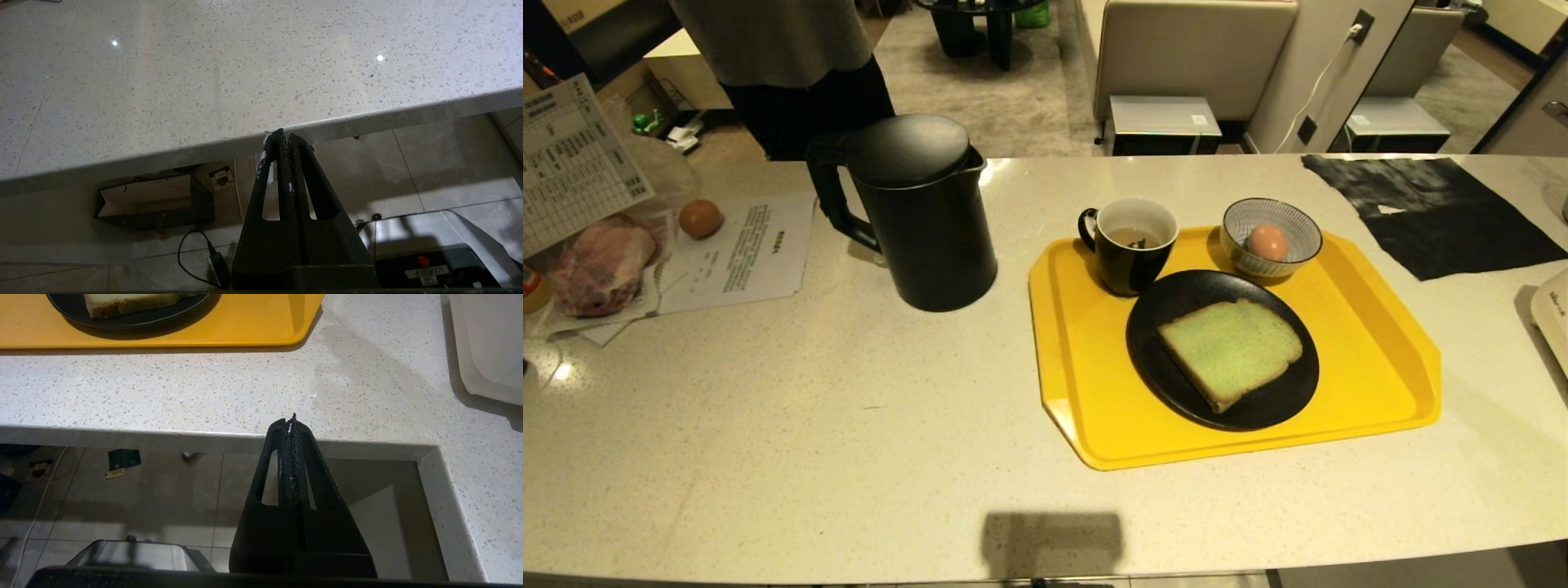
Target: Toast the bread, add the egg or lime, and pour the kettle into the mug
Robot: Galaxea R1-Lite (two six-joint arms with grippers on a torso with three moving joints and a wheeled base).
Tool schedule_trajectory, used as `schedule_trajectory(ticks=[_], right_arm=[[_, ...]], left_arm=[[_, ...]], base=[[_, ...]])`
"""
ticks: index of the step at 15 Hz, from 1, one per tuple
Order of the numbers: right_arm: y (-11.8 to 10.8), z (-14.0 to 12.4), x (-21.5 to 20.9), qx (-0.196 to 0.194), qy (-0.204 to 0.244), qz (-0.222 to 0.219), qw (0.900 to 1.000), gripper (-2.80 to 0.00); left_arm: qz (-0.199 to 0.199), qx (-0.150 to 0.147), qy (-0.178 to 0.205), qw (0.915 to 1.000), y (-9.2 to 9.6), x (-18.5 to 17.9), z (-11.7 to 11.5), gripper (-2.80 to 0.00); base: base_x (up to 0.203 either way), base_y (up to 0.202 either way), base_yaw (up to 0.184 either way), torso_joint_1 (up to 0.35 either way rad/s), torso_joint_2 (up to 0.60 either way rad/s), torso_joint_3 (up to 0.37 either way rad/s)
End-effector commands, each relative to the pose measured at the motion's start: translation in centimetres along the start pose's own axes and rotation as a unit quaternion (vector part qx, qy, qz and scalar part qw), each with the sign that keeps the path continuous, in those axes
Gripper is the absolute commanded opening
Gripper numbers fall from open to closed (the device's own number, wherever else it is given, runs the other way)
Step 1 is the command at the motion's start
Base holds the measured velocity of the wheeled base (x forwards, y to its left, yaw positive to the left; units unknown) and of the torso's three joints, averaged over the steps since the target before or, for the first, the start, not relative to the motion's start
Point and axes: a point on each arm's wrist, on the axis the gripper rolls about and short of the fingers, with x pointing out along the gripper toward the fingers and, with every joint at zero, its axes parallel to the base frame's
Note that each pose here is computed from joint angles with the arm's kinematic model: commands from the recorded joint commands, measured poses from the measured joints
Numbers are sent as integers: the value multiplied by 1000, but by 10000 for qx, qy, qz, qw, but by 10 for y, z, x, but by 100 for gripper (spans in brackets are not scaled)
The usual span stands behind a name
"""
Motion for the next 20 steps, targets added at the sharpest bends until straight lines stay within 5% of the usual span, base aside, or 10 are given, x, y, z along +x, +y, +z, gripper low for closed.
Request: schedule_trajectory(ticks=[1,7,20], right_arm=[[0,-8,2,-2,146,-4,9999,-280],[0,-8,2,-2,139,3,9999,-280],[0,-8,2,-80,155,-34,9998,-280]], left_arm=[[14,-41,-63,10000,0,-1,-3,-280],[85,-261,-58,9996,0,-1,-3,-280],[77,-261,-59,9996,0,-1,-3,-280]], base=[[0,0,0,0,0,0],[0,0,0,0,0,0],[0,0,0,0,0,0]])
